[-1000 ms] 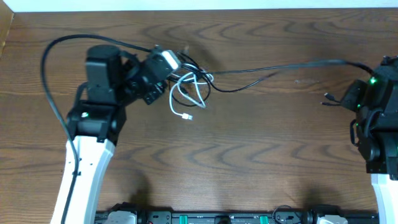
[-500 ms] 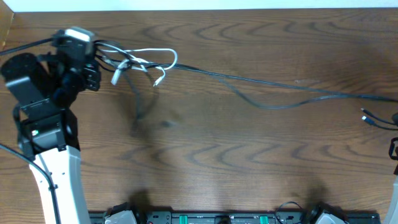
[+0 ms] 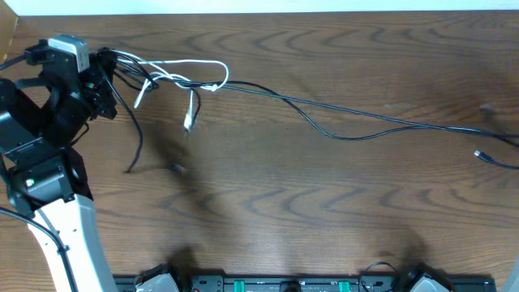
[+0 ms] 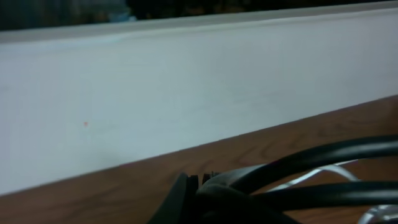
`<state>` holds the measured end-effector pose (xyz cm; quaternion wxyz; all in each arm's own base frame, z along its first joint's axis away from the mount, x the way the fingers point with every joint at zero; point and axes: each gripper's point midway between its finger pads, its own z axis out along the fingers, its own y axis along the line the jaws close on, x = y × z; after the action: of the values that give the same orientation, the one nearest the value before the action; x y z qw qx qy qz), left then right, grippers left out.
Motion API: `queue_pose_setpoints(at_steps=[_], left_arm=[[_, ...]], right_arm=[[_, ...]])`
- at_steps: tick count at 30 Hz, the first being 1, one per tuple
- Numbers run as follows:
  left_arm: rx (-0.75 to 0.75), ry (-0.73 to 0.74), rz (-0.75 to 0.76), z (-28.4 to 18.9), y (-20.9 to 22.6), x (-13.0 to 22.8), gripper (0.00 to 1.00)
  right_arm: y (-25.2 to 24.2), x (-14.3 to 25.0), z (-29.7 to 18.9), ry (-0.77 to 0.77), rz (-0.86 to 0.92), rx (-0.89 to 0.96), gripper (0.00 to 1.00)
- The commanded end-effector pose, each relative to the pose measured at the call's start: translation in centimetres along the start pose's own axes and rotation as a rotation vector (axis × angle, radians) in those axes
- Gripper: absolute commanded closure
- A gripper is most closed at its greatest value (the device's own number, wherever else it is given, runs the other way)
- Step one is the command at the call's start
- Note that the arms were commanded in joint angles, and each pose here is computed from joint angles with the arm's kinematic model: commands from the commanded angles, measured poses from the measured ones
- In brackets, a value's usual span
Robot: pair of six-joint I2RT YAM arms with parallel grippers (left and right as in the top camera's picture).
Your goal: Untangle cables
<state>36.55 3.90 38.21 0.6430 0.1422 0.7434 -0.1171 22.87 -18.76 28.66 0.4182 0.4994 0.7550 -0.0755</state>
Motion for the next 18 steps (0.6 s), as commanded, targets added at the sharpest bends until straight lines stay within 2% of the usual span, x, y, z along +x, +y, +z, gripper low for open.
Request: queue_pose_setpoints(at_steps=[1,8,11,13,15,18], left_arm=[[0.108,-0.023,0.008,0.8,-2.5,-0.8,0.93],[0.363,-0.018,0.044,3.5,-11.1,-1.0,0.93],[0.499,-0.001,0.049,4.8,-15.8,-0.4,0.93],[0.598,0.013,0.057,5.8,-19.2,0.3,0.93],[0.672,0.021,0.067,6.7,-21.8,1.0,0.93],[0.767,0.034,0.075,8.0,-25.3,2.2,0.93]], right_arm=[[2.2,0.2,-0.3,0.034,-0.101,-0.14,0.99],[9.2,2.1,-2.7,0.074,-0.349,-0.544,0.97],[11.6,3.7,-4.2,0.097,-0.456,-0.687,0.74],[12.7,5.0,-5.0,0.118,-0.514,-0.74,0.53],[13.6,6.4,-5.7,0.137,-0.574,-0.783,0.4],[15.1,8.4,-7.1,0.165,-0.651,-0.848,0.28]])
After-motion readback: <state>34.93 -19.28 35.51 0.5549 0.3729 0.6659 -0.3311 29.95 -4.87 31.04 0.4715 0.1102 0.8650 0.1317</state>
